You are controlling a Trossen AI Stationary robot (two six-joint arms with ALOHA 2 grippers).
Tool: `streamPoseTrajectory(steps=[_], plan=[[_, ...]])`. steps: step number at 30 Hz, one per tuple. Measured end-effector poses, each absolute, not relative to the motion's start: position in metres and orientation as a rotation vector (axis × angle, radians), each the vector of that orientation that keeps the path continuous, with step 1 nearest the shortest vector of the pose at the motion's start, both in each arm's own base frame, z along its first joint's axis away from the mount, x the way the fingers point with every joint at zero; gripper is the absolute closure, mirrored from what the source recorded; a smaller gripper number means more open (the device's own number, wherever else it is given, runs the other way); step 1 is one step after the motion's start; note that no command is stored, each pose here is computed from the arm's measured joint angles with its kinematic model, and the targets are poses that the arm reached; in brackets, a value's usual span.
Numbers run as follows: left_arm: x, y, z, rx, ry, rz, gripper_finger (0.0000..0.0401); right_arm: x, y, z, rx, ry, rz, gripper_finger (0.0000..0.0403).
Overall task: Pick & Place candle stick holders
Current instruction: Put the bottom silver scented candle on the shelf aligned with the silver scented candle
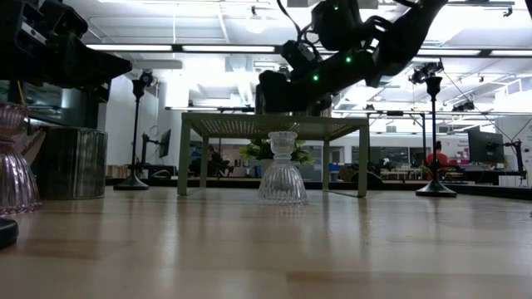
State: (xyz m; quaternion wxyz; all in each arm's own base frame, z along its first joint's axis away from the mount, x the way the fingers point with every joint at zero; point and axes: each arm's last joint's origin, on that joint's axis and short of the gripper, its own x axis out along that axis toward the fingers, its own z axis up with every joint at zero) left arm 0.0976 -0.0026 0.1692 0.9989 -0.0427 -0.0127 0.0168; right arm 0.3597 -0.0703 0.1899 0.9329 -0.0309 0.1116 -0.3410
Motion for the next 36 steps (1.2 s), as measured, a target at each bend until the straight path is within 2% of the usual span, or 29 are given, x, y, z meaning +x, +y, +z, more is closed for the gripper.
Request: streamPoseTrajectory(steps=[20, 36], plan=[[0.098, -0.003, 0.169, -0.085, -0.026, 0.033, 0.0401, 0.353, -0.100, 0.190, -0.052, 0.226, -0.745, 0.0401], [0.098, -0.003, 0.169, -0.085, -0.026, 0.034, 0.0401, 0.350, -0.117, 0.194, -0.041, 0.188, -0.702, 0.0401]])
